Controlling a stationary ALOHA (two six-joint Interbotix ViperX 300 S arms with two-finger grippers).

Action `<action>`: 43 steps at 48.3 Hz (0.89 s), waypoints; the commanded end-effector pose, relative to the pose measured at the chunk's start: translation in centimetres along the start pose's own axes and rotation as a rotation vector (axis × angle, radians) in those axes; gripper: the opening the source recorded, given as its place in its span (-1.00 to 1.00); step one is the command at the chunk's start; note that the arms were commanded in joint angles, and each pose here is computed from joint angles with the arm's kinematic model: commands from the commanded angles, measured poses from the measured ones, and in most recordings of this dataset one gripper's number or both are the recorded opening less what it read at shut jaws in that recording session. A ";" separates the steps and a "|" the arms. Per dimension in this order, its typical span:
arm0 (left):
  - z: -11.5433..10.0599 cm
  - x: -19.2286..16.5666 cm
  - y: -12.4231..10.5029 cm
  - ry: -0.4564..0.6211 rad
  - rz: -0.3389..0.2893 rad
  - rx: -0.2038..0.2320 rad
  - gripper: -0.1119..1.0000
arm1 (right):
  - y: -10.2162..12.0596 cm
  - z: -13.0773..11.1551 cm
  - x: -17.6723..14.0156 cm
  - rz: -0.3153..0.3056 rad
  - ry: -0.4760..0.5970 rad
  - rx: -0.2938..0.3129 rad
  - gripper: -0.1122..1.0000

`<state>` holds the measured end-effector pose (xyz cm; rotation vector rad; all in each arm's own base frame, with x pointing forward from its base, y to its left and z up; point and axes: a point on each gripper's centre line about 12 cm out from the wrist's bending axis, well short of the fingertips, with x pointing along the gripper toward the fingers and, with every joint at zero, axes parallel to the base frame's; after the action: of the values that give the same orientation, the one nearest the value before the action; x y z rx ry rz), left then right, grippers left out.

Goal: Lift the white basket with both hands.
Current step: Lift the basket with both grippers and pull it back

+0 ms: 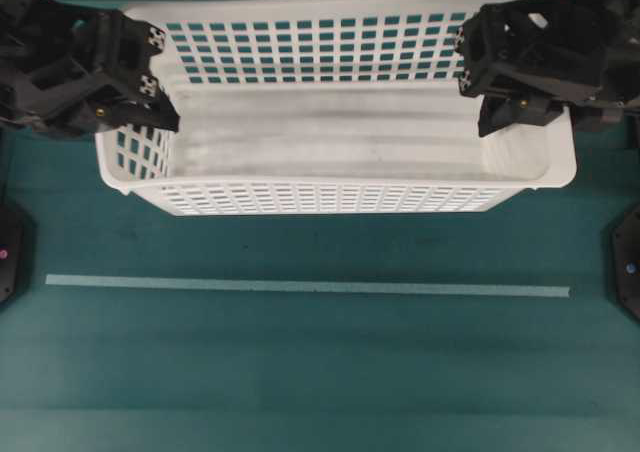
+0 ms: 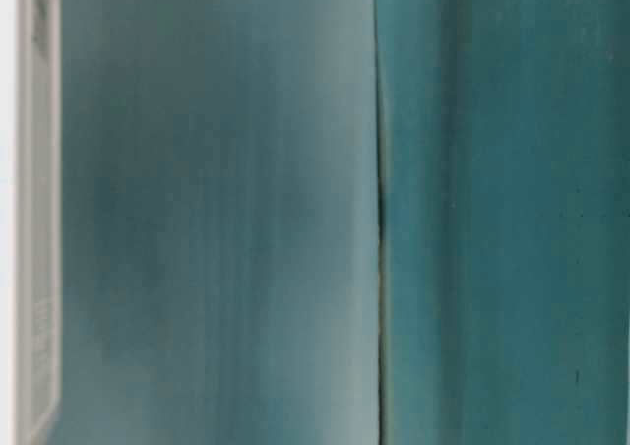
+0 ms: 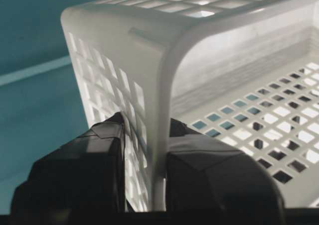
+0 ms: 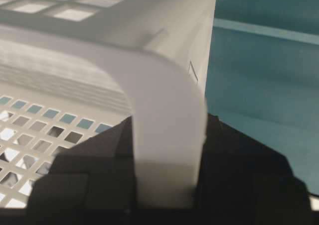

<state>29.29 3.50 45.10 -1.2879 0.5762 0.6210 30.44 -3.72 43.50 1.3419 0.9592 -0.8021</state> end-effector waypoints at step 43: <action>1.1 -3.6 -2.8 -0.005 0.023 0.126 -0.61 | 1.7 -1.0 -2.6 0.072 -0.009 -0.121 -0.45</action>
<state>29.17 3.73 49.15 -1.2083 0.6346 0.6306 30.16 -3.47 46.53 1.3281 0.9100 -0.7556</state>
